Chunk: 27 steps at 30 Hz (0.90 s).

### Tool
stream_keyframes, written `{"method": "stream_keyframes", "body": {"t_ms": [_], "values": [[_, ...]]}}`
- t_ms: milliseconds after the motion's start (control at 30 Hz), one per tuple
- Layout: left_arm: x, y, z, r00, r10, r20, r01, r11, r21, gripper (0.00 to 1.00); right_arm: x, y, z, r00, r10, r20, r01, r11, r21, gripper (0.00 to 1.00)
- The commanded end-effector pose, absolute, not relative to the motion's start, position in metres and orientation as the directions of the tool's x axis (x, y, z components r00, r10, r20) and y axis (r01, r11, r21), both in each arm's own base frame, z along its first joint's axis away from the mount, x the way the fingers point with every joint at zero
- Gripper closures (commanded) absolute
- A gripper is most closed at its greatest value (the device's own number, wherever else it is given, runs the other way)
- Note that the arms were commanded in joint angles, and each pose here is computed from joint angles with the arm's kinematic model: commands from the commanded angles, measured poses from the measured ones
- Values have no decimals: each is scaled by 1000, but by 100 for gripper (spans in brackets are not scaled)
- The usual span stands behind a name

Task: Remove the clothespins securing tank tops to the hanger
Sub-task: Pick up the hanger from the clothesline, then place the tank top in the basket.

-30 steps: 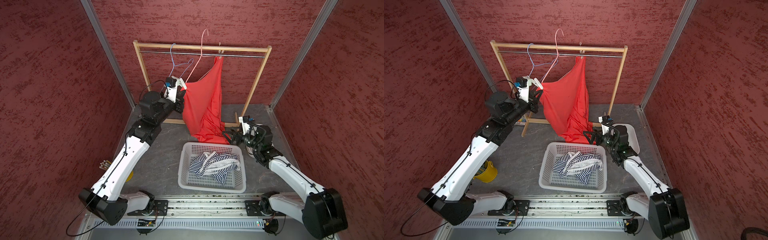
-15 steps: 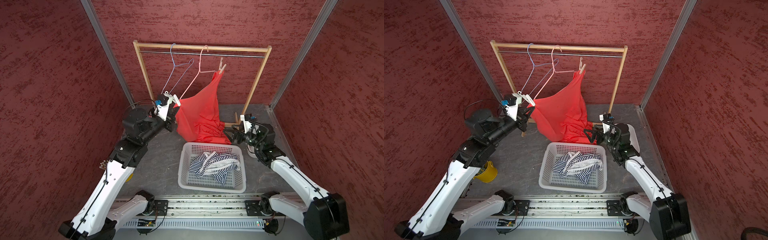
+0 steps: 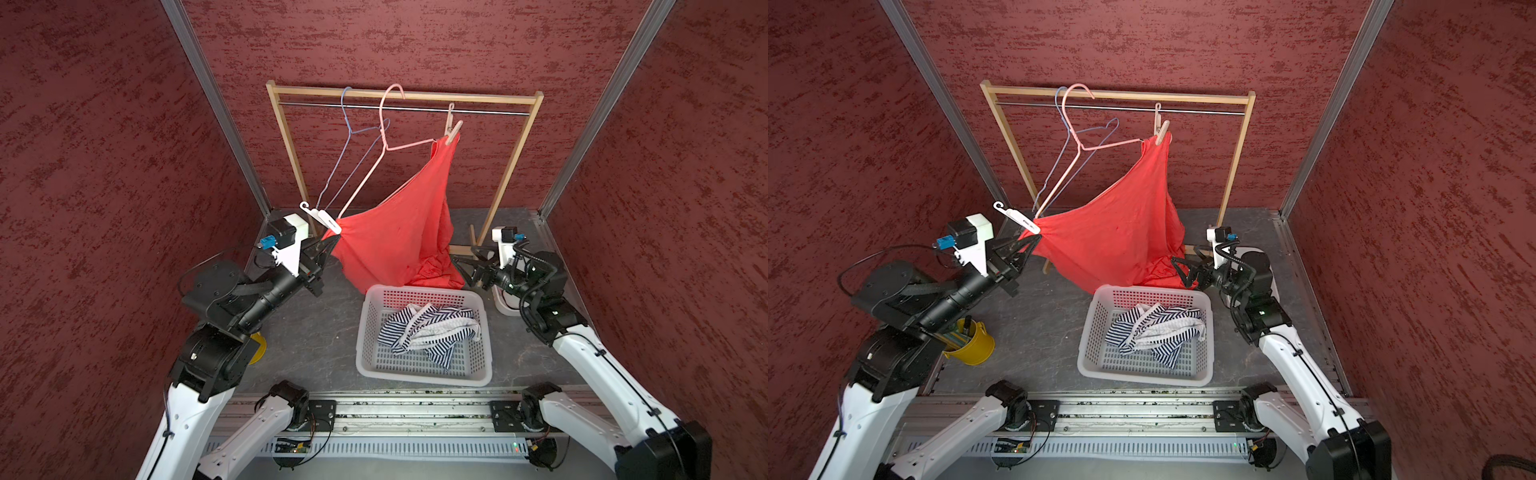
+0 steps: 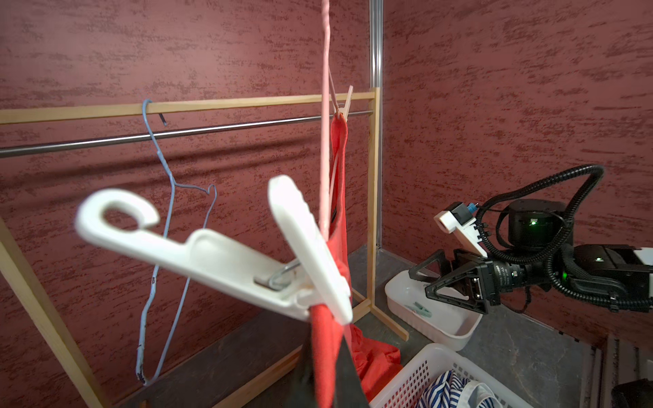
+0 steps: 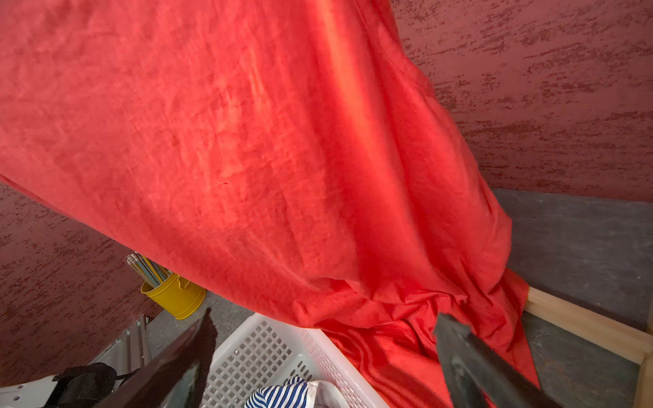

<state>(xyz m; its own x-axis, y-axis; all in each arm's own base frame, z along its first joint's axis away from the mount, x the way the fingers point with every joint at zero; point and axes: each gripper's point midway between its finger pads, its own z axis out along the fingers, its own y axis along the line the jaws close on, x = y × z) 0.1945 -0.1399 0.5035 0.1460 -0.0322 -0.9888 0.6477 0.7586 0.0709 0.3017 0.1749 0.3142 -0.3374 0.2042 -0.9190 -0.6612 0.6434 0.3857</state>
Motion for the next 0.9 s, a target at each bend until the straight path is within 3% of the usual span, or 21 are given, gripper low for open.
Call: {"method": "stream_keyframes", "body": {"t_ms": [0, 267, 867], "values": [[157, -132, 562, 314, -145, -938, 673, 731, 112, 100, 297, 168, 322, -307, 208, -929, -651, 666, 365, 1], [131, -115, 608, 468, -241, -850, 640, 756, 138, 100, 293, 167, 316, -313, 214, -925, -649, 663, 373, 1], [140, -136, 687, 610, -225, -760, 627, 724, 288, 100, 294, 167, 312, -297, 207, -932, -654, 667, 357, 1]]}}
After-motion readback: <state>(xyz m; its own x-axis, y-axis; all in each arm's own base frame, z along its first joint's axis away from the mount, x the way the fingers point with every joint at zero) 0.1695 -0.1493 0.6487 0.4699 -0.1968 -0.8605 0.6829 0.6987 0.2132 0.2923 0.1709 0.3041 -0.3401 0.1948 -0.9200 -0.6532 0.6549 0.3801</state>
